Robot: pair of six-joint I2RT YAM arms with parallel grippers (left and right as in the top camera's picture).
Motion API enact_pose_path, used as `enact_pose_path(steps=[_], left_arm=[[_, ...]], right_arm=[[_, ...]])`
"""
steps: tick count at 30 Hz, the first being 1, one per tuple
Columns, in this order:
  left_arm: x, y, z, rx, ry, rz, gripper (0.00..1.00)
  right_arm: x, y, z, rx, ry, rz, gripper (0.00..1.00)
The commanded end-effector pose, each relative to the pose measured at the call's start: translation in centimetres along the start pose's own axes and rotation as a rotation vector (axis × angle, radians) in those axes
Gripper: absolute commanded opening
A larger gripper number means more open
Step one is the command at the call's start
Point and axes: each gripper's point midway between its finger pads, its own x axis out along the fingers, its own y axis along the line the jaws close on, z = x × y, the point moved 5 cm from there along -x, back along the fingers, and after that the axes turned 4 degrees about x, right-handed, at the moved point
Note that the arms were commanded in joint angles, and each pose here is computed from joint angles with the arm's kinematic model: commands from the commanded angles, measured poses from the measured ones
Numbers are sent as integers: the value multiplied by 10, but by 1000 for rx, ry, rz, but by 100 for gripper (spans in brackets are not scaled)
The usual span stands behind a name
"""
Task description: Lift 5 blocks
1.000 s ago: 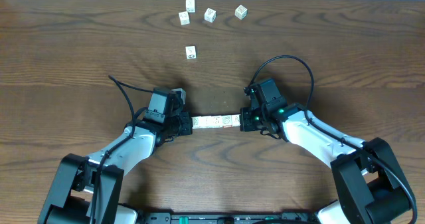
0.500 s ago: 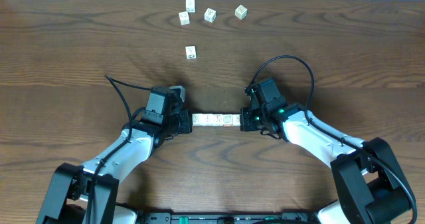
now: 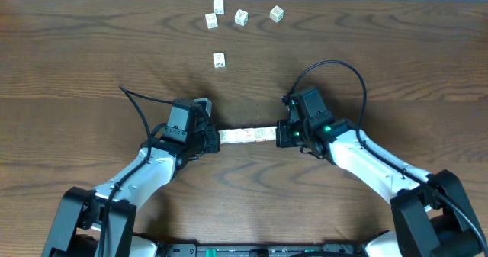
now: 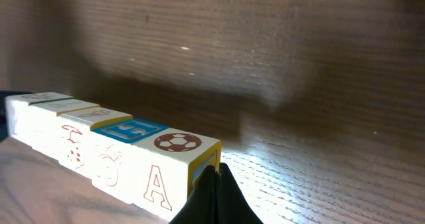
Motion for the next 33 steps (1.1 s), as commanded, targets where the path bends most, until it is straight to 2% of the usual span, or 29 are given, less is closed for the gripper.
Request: enact_pose_path(steps=[1, 33], left_arm=[[-7, -43, -1, 46, 44, -239, 7], [-25, -59, 16, 64, -23, -290, 7]], right_arm=[[-12, 51, -9, -56, 93, 294, 1], [-15, 55, -2, -63, 73, 298, 1]])
